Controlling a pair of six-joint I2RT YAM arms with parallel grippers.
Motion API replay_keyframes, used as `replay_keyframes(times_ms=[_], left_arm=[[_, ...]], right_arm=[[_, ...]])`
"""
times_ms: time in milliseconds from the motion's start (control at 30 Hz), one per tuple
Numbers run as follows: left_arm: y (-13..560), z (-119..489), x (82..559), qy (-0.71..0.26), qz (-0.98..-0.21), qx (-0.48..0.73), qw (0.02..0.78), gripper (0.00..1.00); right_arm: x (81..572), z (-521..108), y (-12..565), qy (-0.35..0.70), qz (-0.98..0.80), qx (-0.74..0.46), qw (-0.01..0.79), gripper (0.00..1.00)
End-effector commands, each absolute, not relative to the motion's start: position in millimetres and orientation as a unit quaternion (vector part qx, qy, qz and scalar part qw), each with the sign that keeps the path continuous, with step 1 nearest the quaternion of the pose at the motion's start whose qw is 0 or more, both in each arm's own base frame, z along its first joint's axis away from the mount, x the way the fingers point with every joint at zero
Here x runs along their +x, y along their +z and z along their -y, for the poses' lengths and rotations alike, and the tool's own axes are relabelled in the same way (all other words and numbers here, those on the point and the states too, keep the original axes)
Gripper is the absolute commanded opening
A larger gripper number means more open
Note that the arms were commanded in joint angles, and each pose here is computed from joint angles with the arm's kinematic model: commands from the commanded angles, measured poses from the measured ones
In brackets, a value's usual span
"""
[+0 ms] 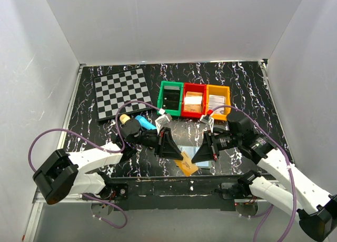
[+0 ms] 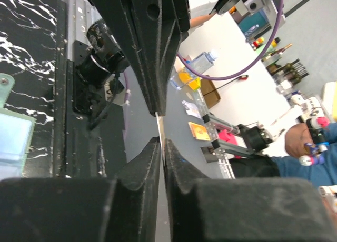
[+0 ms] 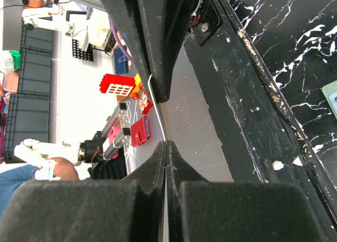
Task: Take the credit cards out of the card holder
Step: Place the credit card in the storage box.
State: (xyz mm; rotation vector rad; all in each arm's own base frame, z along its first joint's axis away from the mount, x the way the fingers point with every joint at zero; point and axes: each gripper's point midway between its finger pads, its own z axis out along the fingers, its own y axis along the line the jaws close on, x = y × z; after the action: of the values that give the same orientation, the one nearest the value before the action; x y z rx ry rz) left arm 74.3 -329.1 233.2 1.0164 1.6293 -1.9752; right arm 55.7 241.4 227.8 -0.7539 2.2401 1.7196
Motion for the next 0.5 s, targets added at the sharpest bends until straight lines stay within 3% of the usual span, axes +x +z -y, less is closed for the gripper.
replay_keyframes(times_ms=[0, 100, 233, 467], left_arm=[[244.0, 331.9, 73.3, -0.706, -0.564, 0.378, 0.202, 0.00], [242.1, 331.6, 73.0, -0.706, -0.566, 0.377, 0.200, 0.00], [245.5, 330.6, 72.3, -0.709, -0.562, 0.374, 0.204, 0.00], [247.3, 330.0, 71.7, -0.711, -0.561, 0.372, 0.204, 0.00]], right_arm=[[62.3, -246.6, 250.6, 0.595, -0.740, -0.277, 0.147, 0.01], [60.9, -247.8, 252.9, 0.603, -0.735, -0.275, 0.141, 0.26], [64.1, -250.5, 255.5, 0.612, -0.729, -0.266, 0.153, 0.43], [63.3, -251.1, 257.2, 0.617, -0.724, -0.269, 0.151, 0.41]])
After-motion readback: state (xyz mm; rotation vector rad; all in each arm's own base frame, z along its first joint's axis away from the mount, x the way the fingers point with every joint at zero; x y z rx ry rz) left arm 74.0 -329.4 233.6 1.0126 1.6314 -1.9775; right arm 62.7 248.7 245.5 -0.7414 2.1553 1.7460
